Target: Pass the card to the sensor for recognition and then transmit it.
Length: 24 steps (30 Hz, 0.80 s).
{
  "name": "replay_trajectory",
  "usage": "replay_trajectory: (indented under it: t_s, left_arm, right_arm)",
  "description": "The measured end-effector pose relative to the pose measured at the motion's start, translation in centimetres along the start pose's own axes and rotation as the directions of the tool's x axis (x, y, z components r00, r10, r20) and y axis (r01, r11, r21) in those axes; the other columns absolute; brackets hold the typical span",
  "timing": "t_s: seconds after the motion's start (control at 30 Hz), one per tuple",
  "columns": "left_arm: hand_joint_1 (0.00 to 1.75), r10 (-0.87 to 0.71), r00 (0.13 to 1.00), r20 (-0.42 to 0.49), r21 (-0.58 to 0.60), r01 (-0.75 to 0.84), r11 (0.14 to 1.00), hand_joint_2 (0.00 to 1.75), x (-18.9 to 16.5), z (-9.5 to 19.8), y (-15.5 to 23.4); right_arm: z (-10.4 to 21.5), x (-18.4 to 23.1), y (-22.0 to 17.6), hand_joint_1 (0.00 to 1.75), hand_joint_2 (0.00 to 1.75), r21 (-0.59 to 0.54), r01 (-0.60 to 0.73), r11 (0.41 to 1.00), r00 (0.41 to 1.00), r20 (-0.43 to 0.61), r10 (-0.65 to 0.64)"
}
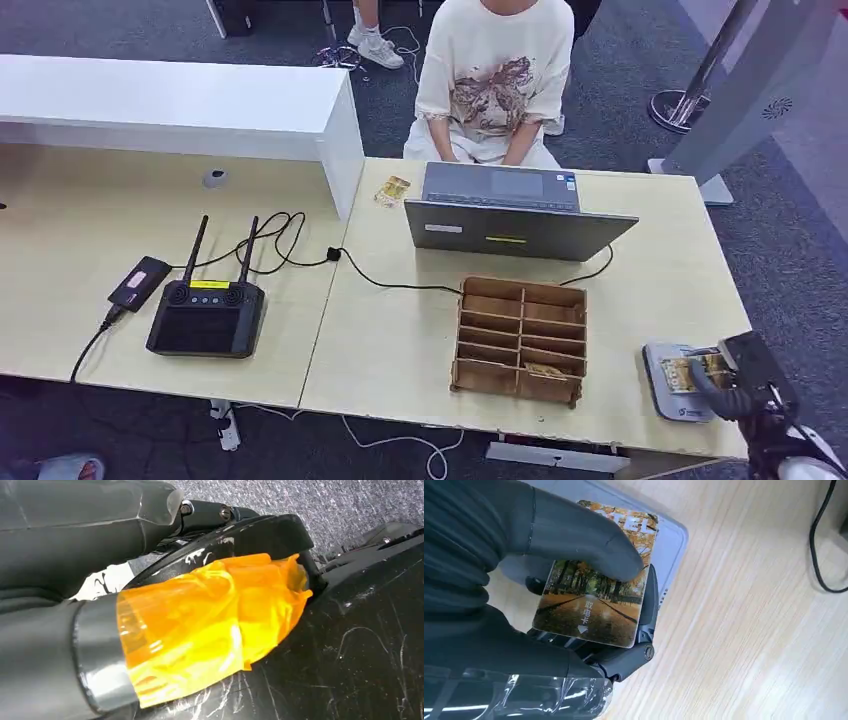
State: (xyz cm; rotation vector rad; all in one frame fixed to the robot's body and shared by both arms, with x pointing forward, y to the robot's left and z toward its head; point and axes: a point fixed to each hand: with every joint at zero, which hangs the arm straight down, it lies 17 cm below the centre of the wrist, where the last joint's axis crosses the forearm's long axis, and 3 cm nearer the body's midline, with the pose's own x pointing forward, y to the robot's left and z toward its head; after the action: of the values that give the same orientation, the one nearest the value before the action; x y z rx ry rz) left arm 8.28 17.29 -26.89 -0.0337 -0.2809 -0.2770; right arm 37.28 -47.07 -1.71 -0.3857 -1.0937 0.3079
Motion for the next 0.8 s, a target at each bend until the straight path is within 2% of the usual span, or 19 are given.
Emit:
replay_trajectory:
  t_s: [0.33, 0.53, 0.8]
  left_arm:
    - [0.00, -0.016, 1.000, -0.013, 0.001, 0.016, 1.000, 0.00, 0.0, 0.0, 0.1]
    - [0.00, -0.024, 1.000, -0.004, 0.003, 0.024, 1.000, 0.00, 0.0, 0.0, 0.1]
    - [0.00, -0.023, 0.999, -0.028, 0.003, 0.024, 1.000, 0.00, -0.2, 0.0, 0.1]
  right_arm:
    - [-0.7, -0.5, -0.6, 1.75, 1.75, -0.068, -0.058, 0.996, 0.998, -0.034, 0.056]
    - [-1.2, -0.5, -2.7, 1.75, 1.75, -0.174, -0.208, 0.962, 0.978, -0.061, 0.200]
    - [-1.1, -0.6, -3.6, 1.75, 1.75, -0.216, -0.311, 0.925, 0.950, -0.070, 0.303]
